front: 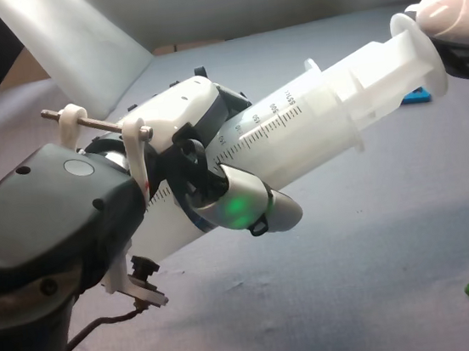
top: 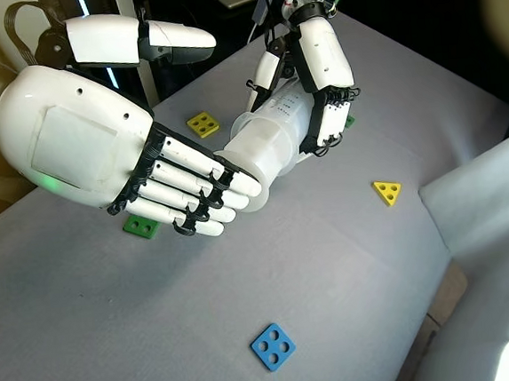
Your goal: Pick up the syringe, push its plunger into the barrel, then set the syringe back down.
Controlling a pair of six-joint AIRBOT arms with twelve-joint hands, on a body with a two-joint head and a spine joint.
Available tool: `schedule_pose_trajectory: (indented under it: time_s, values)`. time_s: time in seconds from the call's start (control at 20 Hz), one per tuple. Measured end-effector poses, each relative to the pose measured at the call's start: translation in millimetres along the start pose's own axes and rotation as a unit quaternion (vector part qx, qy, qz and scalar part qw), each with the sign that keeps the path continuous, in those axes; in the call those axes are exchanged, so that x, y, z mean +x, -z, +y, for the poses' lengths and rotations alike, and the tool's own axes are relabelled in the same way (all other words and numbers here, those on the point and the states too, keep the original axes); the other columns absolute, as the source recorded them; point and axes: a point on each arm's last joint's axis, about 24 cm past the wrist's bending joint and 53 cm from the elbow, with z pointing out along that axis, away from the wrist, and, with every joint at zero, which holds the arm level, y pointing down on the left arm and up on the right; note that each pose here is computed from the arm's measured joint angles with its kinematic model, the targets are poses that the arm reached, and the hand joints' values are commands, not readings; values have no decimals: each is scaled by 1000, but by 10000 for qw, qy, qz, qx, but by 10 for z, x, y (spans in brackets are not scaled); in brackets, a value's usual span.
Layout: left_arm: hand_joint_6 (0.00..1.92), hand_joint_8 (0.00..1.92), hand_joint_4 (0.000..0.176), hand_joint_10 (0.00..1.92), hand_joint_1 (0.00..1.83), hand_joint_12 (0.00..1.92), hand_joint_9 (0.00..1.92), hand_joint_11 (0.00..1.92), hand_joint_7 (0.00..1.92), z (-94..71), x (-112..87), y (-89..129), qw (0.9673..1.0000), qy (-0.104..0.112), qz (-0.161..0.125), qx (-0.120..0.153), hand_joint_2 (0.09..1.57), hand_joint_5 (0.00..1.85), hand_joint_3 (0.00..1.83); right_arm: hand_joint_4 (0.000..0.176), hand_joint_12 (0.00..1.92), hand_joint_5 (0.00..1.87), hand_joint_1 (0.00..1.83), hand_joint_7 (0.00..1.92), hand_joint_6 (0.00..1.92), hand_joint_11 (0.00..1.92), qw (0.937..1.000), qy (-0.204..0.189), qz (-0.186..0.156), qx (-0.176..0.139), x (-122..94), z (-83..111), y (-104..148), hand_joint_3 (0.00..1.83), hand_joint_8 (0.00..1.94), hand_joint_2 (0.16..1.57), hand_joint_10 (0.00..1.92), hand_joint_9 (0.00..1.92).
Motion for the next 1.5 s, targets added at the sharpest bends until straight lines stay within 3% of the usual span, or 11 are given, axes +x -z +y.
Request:
schedule_pose_trajectory:
  time_s: [0.3, 0.55, 0.65, 0.85, 1.5]
  values:
    - [943, 720, 0, 1122, 1387, 1168, 941, 718, 1122, 30, -29, 2, 10000, 12, -51, -55, 1075, 1013, 0, 0, 0, 0, 0, 0, 0, 0, 9999, 74, 72, -3, 70, 6, -79, 0, 0, 1009, 0, 0]
    - [1009, 781, 0, 1176, 1380, 1162, 902, 661, 1080, 37, -40, 1, 9999, 3, -74, -69, 1094, 970, 0, 0, 0, 0, 0, 0, 0, 0, 9999, 91, 56, 26, 83, -9, -111, 0, 0, 1017, 0, 0]
    - [1016, 799, 0, 1186, 1380, 1282, 886, 599, 1079, 39, -45, 2, 9999, -15, -85, -74, 1094, 976, 1, 0, 0, 0, 0, 0, 0, 0, 9999, 78, 57, 42, 98, -18, -133, 0, 0, 1016, 0, 0]
    - [958, 712, 0, 1170, 1384, 1180, 902, 630, 1123, 47, -57, 2, 9999, -17, -111, -92, 1084, 994, 0, 0, 0, 0, 0, 0, 0, 0, 9999, 92, 60, 61, 119, -28, -160, 0, 0, 1022, 0, 0]
    - [992, 702, 0, 1161, 1382, 1219, 891, 603, 1121, 58, -93, 20, 9997, -9, -185, -147, 1086, 996, 0, 0, 0, 0, 0, 0, 0, 0, 9995, 257, 135, 108, 254, -50, -277, 2, 0, 1026, 0, 0]
